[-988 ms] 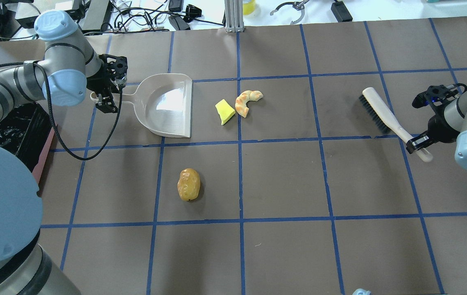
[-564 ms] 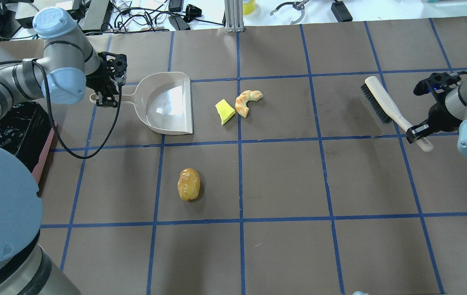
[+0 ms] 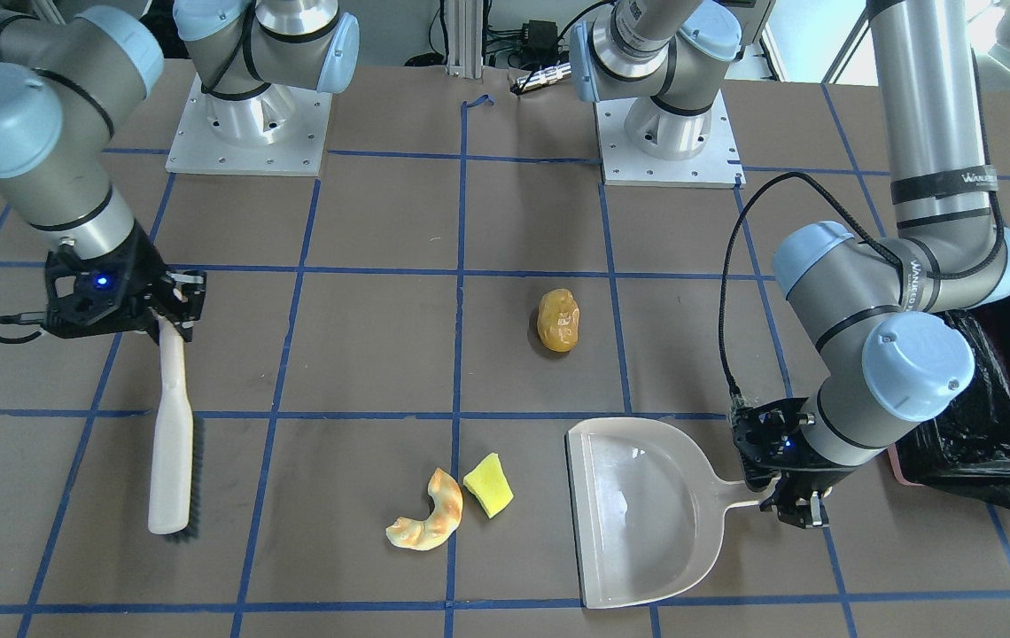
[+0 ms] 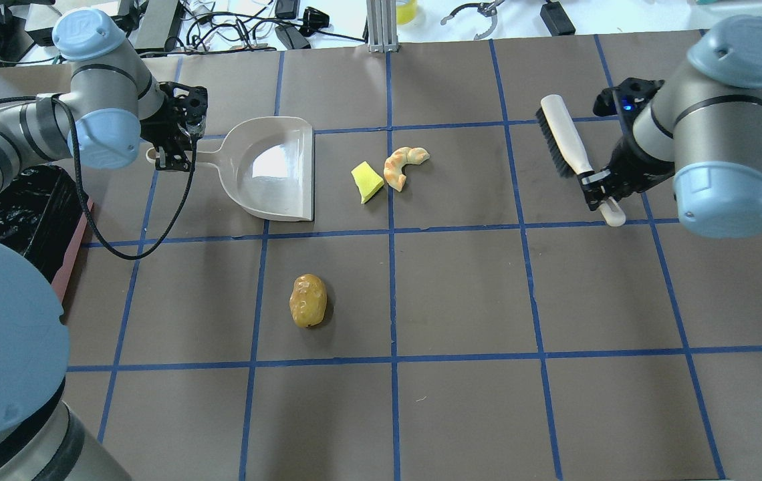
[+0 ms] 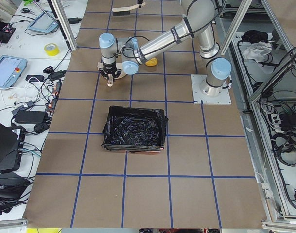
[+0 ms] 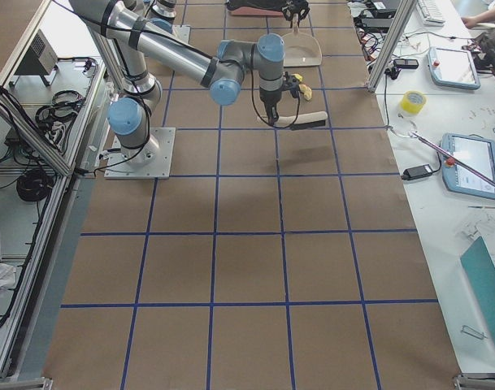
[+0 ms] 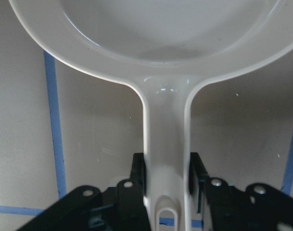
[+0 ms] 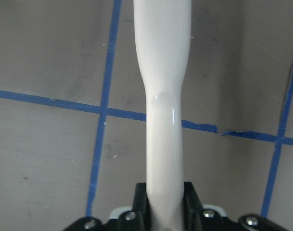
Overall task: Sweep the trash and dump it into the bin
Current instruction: 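Carry the brush with the right gripper toward the sponge and croissant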
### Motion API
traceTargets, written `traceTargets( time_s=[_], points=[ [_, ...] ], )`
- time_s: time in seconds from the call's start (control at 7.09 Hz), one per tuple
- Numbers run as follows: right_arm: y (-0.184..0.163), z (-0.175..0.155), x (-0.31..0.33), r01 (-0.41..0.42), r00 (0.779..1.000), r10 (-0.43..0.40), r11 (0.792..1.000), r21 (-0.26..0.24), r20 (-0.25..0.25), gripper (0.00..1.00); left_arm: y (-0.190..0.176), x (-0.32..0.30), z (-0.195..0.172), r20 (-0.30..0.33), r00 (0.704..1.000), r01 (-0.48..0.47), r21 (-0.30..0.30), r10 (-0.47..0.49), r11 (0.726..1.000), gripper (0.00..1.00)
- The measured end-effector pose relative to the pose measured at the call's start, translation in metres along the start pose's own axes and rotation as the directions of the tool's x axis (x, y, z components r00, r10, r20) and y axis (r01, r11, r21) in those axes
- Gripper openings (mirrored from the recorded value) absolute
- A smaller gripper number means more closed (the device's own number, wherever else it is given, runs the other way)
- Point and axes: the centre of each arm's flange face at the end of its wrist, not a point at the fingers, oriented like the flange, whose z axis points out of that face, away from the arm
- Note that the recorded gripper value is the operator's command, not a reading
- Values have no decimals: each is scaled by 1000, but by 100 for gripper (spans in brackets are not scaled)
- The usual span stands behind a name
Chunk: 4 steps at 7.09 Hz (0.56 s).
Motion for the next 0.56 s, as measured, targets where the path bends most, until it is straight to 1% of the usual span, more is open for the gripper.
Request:
traceTargets(
  time_s=[0.28, 0.56],
  points=[
    [5, 7, -93, -72, 997, 72, 997, -8, 13, 0, -1, -1, 0, 4, 1000, -29, -1, 29, 1000, 0],
    [-6, 36, -143, -131, 991, 131, 991, -18, 22, 0, -2, -2, 2, 4, 999, -40, -1, 40, 999, 0]
  ],
)
